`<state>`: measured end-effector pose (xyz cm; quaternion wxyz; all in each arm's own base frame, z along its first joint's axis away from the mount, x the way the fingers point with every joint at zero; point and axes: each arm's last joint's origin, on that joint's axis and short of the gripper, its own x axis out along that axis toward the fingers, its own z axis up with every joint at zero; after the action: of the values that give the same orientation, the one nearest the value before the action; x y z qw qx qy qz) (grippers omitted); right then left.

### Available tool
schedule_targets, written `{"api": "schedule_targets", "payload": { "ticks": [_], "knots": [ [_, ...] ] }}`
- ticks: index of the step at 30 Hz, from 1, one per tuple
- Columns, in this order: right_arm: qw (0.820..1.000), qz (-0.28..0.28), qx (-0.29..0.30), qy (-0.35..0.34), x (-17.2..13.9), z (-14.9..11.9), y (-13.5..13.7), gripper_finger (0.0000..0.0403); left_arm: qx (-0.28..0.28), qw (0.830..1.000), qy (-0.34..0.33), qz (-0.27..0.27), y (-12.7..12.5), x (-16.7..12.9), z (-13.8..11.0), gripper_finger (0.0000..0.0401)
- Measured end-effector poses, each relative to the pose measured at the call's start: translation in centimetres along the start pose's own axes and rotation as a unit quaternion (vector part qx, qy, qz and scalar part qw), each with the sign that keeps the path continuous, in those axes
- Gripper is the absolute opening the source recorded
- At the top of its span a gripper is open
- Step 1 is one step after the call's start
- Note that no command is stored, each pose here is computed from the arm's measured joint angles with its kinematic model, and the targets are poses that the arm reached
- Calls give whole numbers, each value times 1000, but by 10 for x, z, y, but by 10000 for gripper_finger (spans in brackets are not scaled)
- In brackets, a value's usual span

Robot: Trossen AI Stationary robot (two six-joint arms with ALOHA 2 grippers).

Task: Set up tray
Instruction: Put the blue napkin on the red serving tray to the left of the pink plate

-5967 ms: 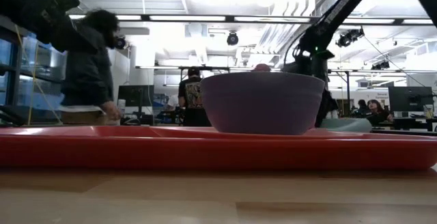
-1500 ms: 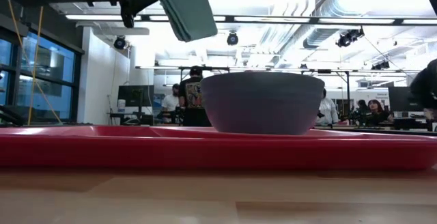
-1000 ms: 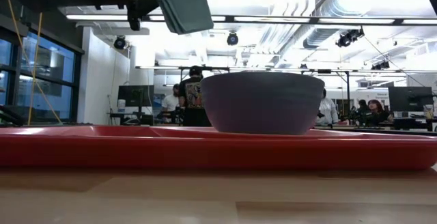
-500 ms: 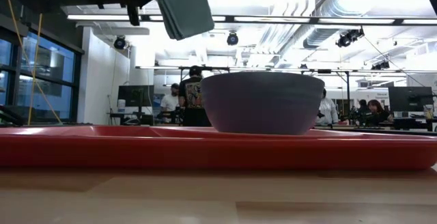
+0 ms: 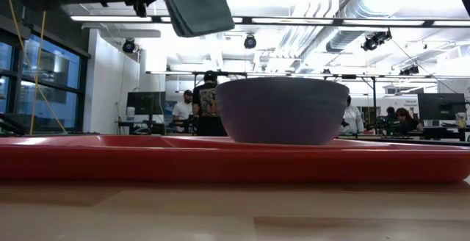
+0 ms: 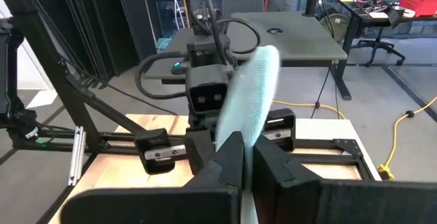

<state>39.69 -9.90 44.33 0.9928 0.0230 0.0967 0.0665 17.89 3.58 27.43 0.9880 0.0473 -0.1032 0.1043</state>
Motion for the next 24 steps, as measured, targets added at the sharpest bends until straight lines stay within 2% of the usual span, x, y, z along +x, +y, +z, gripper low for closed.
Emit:
{"api": "schedule_targets", "payload": {
  "ticks": [4,8,13,18,22,24],
  "knots": [
    [1000,-11,-2,-7,-1,1,-4,0,-5,1000,19,-7,0,-2,-2,23],
    [999,-20,-1,-46,-9,12,-7,0,-1,1000,19,-9,0,-4,0,23],
    [997,-5,4,-79,-16,21,-10,13,4,1000,14,-10,0,-6,1,23],
    [997,1,18,-75,-19,19,-17,73,11,1000,16,-10,0,-6,1,23],
    [997,-12,49,-58,-23,15,-28,138,40,999,17,-22,-1,-8,2,23],
    [997,-20,61,-46,-26,12,-34,169,60,997,41,-33,-1,-9,5,23]
  ]
}}
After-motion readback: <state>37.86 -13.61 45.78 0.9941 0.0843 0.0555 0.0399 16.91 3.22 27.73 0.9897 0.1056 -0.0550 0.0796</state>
